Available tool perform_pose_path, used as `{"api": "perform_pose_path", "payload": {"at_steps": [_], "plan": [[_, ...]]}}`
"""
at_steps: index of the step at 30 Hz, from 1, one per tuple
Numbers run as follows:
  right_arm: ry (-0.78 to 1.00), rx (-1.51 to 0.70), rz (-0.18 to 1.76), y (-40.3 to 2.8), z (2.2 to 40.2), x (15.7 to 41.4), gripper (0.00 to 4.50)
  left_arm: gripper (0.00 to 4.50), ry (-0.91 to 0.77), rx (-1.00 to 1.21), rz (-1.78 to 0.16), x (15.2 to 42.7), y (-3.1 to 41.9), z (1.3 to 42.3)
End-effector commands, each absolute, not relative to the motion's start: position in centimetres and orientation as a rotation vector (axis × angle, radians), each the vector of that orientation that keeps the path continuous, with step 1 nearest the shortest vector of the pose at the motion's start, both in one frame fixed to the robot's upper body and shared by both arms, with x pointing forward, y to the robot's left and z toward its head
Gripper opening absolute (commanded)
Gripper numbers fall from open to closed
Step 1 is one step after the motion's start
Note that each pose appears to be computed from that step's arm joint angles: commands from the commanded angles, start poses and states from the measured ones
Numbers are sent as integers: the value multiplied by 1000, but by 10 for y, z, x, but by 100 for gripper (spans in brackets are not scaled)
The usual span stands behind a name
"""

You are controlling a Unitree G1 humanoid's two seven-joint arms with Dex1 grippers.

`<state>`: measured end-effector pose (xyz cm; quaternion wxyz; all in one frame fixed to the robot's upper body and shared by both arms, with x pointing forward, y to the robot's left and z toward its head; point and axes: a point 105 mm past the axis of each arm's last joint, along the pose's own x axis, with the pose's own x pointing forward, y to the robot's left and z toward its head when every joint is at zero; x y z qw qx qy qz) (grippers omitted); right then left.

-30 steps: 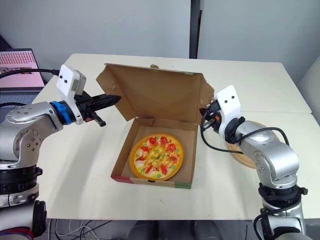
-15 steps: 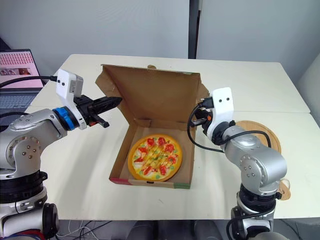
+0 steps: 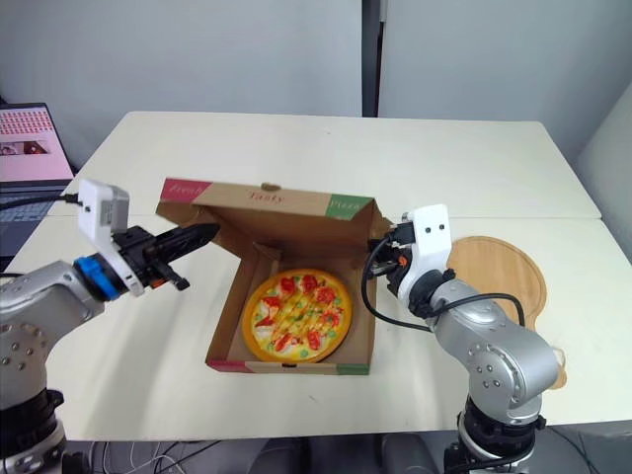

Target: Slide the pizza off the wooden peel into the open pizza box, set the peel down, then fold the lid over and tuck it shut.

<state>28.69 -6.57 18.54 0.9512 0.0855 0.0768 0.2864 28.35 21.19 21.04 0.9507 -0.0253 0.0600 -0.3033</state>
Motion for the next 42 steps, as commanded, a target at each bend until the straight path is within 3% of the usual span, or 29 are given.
{"api": "perform_pose_path", "payload": {"at_steps": [1, 15, 28, 31, 41, 42], "plan": [[179, 212, 755, -37, 184, 269, 0, 3, 99, -62, -691, 266, 198, 214], [341, 293, 761, -34, 143, 256, 0, 3, 155, -151, -595, 241, 212, 184], [393, 347, 753, -33, 130, 259, 0, 3, 178, -133, -562, 233, 219, 164], [368, 338, 752, -38, 133, 260, 70, 0, 172, -121, -555, 234, 220, 164], [359, 159, 853, -66, 131, 244, 420, 0, 152, -87, -539, 237, 223, 162], [352, 144, 860, -69, 131, 243, 420, 0, 151, -86, -538, 237, 224, 162]]}}
